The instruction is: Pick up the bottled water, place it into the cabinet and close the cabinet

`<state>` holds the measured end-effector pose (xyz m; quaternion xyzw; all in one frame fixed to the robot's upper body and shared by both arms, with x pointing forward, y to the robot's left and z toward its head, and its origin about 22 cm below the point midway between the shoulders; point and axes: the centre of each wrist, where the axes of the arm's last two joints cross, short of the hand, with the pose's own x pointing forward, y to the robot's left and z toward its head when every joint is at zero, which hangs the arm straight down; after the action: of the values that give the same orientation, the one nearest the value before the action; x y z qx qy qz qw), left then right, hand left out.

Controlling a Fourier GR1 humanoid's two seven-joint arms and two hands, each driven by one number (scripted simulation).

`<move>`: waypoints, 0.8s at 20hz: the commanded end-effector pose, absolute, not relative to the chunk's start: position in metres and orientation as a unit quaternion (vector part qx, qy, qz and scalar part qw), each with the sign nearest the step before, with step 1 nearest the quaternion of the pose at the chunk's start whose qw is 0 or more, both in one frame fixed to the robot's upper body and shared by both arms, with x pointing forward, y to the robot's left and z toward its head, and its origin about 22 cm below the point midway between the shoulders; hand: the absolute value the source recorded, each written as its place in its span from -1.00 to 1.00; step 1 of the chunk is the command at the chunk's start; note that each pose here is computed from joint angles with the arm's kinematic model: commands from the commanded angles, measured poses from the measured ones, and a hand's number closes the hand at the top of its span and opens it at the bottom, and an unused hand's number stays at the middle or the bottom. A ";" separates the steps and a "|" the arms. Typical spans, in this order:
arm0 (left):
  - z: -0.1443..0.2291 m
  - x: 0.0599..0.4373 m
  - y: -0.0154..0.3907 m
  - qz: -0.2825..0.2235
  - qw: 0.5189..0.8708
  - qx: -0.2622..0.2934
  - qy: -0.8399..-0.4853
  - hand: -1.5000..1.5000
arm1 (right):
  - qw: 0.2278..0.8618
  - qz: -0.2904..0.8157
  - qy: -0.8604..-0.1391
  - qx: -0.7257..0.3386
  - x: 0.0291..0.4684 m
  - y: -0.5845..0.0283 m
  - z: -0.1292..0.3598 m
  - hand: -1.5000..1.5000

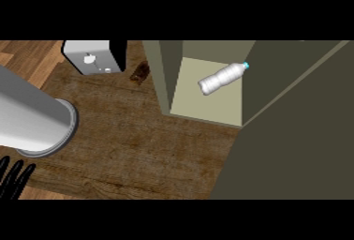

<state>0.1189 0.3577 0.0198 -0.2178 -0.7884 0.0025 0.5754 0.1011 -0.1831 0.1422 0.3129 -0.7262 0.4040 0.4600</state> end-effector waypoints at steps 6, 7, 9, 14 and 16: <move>0.030 0.126 0.370 -0.007 0.565 -0.224 -0.794 -1.00 | 0.554 0.307 -0.689 0.351 0.127 -0.151 0.114 1.00; 0.033 0.128 0.370 -0.006 0.559 -0.225 -0.798 -1.00 | 0.556 0.301 -0.690 0.352 0.134 -0.150 0.114 1.00; 0.035 0.131 0.369 -0.002 0.557 -0.226 -0.799 -1.00 | 0.557 0.291 -0.678 0.381 0.143 -0.140 0.113 1.00; 0.031 0.126 0.375 0.009 0.564 -0.224 -0.795 -1.00 | 0.589 0.262 -0.663 0.380 0.192 -0.129 0.106 1.00; 0.028 0.124 0.378 0.012 0.568 -0.210 -0.796 -1.00 | 0.597 0.242 -0.678 0.353 0.216 -0.129 0.114 1.00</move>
<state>0.1256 0.3756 0.0299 -0.2087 -0.7901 0.0027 0.5763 0.1792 -0.1431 0.1134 0.3926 -0.6779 0.2998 0.5444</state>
